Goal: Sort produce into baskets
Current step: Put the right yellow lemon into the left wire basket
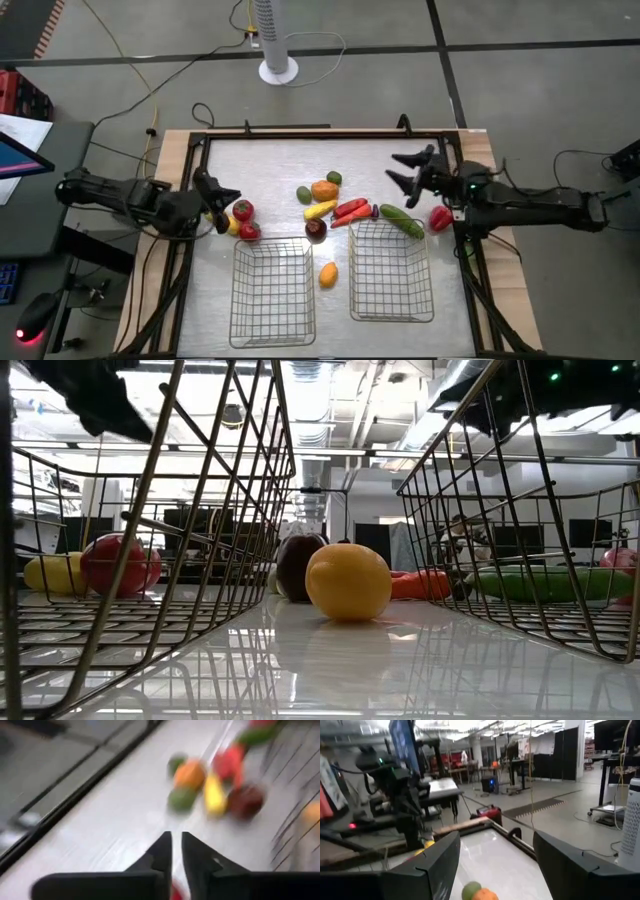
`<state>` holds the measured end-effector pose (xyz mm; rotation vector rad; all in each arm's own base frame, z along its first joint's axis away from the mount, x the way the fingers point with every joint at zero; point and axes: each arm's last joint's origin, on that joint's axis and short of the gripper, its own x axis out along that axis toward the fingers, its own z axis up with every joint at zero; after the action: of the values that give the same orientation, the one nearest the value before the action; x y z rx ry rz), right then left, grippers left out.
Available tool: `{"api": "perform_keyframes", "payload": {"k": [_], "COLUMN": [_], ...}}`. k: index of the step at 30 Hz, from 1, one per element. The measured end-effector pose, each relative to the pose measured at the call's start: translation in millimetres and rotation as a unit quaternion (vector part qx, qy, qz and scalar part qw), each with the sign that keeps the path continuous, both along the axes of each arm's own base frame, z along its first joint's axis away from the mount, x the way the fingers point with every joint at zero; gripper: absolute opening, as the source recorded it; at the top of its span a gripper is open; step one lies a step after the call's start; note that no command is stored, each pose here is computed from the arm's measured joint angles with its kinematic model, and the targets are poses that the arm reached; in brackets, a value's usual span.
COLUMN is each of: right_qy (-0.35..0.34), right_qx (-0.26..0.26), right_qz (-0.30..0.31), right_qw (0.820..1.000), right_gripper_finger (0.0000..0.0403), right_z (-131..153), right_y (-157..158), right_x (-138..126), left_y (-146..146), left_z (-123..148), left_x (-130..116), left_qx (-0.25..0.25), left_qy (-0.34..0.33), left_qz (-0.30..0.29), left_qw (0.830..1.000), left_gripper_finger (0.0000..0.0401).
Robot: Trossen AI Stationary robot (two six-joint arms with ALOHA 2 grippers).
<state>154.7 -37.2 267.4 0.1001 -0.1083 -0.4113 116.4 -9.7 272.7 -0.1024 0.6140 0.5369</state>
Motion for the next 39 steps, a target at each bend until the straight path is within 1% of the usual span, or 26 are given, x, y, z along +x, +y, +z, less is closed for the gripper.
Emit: {"api": "perform_keyframes", "payload": {"k": [2, 4, 7, 9, 12, 15, 20, 25, 27, 30, 32, 37, 39], "right_qy": [0.007, 0.002, -0.005, -0.011, -0.023, -0.025, -0.027, -0.036, -0.038, -0.039, -0.039, -0.044, -0.045], "right_qx": [0.002, 0.0, -0.003, -0.005, -0.009, -0.015, -0.018, -0.027, -0.033, -0.036, -0.037, -0.028, -0.026], "right_qz": [-0.003, -0.004, -0.001, 0.003, 0.005, 0.005, 0.008, 0.018, 0.017, 0.028, 0.035, 0.047, 0.054], "right_qw": [1.0, 1.0, 1.0, 1.0, 1.0, 1.0, 0.999, 0.999, 0.999, 0.998, 0.998, 0.997, 0.997], "right_gripper_finger": [0.0281, 0.0281, 0.0281, 0.0281, 0.0281, 0.0281, 0.0281, 0.0281, 0.0281, 0.0281, 0.0281, 0.0281, 0.0281], "right_z": [0, 6, 13, 16, 20, 21, 21, 23, 24, 25, 25, 25, 25], "right_y": [-1, -1, 0, 0, 1, 1, 1, 2, 2, 2, 3, 4, 4], "right_x": [2, 2, 1, -1, -3, -4, -3, -4, -4, -4, -3, -3, -3], "left_y": [-1, -3, -6, -9, -15, -20, -28, -33, -34, -35, -35, -32, -31], "left_z": [0, -2, -12, -21, -34, -46, -57, -64, -65, -66, -65, -67, -70], "left_x": [3, 5, 7, 10, 13, 16, 23, 28, 30, 37, 40, 43, 45], "left_qx": [0.0, -0.003, -0.022, -0.054, -0.094, -0.095, -0.047, -0.039, -0.042, -0.061, -0.065, -0.053, -0.047], "left_qy": [0.065, 0.133, 0.234, 0.288, 0.334, 0.363, 0.391, 0.413, 0.404, 0.37, 0.354, 0.355, 0.362], "left_qz": [0.006, 0.001, -0.026, -0.054, -0.08, -0.079, -0.091, -0.1, -0.09, -0.073, -0.072, -0.053, -0.05], "left_qw": [0.998, 0.991, 0.972, 0.955, 0.934, 0.923, 0.915, 0.904, 0.909, 0.924, 0.93, 0.932, 0.93], "left_gripper_finger": [0.007, 0.0108, 0.0166, 0.0201, 0.0239, 0.0261, 0.0274, 0.0275, 0.0275, 0.0275, 0.0275, 0.0275, 0.0275]}}
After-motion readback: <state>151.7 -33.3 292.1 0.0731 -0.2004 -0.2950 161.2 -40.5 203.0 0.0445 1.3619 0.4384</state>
